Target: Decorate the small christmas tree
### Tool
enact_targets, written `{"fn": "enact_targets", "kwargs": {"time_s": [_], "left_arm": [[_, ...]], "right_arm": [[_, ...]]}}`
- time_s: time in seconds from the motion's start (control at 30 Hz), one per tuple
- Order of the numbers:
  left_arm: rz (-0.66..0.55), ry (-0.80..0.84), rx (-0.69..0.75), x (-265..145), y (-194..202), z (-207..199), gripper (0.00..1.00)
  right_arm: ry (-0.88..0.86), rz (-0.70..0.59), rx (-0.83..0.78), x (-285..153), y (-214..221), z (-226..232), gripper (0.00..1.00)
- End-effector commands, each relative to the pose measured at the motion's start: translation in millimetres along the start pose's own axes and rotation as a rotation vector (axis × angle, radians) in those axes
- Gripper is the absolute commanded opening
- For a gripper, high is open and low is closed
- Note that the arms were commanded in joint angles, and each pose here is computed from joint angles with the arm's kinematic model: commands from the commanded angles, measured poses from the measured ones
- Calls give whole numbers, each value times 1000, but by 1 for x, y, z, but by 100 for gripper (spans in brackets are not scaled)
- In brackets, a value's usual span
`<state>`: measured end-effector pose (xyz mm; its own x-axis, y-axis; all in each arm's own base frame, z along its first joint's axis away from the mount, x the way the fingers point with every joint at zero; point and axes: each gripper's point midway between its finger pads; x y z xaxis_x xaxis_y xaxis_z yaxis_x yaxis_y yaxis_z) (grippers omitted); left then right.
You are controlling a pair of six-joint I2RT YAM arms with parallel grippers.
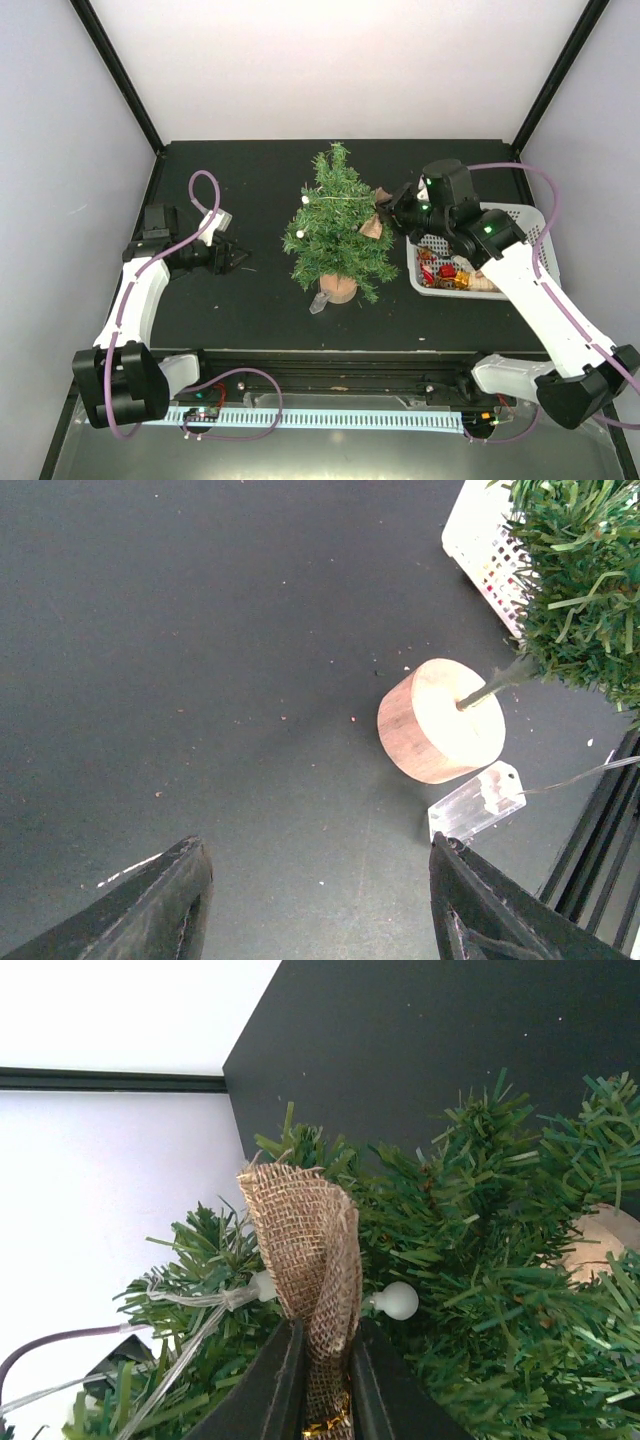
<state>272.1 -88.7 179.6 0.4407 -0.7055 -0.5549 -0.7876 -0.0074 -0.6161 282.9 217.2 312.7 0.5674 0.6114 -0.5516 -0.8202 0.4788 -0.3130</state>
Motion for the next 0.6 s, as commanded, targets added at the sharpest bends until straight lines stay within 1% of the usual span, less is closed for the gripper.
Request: {"fn": "enact_targets", "kwargs": {"time_s": [0.0, 0.13, 0.27, 0.4, 0.57], "left_arm": [[-35, 21, 50, -8, -8, -10, 60], [-36, 21, 51, -8, -8, -10, 60], [-35, 24, 50, -8, -8, -10, 60], [-33, 26, 49, -7, -7, -10, 61], [-36, 27, 52, -8, -8, -11, 61]], "right_arm": [[22, -10, -24, 0, -4, 4, 15], [40, -9, -28, 1, -5, 3, 15], [46, -17, -43, -3, -7, 4, 29], [49, -19, -56, -6, -7, 6, 40], [55, -33, -73, -11, -11, 9, 42]]}}
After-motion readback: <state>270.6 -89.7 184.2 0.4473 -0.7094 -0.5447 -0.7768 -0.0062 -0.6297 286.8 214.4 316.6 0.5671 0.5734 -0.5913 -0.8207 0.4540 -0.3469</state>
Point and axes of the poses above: each gripper's point midway between its finger pads, its own x axis out along the fingers, its own z axis along the line the jaws close on, y = z × x, and after that the axes turned 13 degrees about -x, right-handed
